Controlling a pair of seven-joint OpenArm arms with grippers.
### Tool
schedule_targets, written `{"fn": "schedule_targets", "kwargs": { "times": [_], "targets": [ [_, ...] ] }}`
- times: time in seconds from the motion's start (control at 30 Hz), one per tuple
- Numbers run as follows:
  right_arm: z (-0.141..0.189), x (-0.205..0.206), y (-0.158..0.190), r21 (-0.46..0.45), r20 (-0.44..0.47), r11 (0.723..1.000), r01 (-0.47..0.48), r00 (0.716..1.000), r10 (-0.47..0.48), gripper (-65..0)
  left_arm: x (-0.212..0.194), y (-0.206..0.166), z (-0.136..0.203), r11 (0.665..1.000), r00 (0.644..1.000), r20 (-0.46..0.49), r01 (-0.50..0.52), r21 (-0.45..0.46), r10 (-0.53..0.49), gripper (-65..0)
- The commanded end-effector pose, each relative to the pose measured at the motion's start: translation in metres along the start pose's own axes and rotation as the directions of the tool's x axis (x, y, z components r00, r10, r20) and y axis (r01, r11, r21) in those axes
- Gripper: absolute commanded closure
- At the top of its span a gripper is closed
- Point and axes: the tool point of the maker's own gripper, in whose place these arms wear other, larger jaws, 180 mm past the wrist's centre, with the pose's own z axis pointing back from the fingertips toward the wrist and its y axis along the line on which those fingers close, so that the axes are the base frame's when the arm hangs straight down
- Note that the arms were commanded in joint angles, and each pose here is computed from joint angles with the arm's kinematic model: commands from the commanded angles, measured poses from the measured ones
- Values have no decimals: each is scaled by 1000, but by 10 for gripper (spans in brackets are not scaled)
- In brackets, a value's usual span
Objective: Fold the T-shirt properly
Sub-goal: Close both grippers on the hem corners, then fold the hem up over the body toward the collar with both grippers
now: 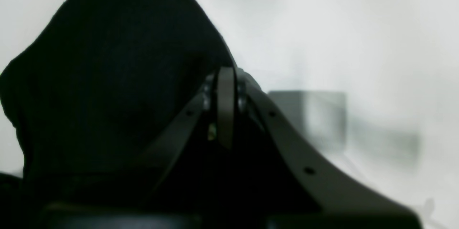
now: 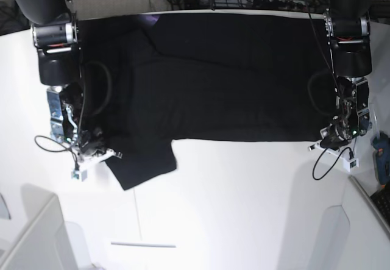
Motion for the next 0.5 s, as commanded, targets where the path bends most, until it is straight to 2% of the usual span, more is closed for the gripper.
{"fn": "schedule_targets", "kwargs": {
  "times": [0.0, 0.27, 0.37, 0.47],
  "targets": [
    [4, 18, -1, -1, 33, 1000, -7, 999, 7, 0, 2, -7, 5, 1000, 1000, -14, 12, -23, -13, 0],
    [28, 40, 28, 64, 147, 995, -74, 987, 64, 0, 18, -26, 22, 996, 996, 61, 66, -67, -62, 0],
    [33, 37, 31, 72, 157, 994, -83, 985, 71, 0, 20, -24, 31, 995, 996, 71, 53, -82, -47, 0],
    [39, 37, 19, 62, 176, 997, -47, 984, 35, 0, 27, -19, 48, 989, 993, 103, 78, -127, -65, 0]
  ]
}}
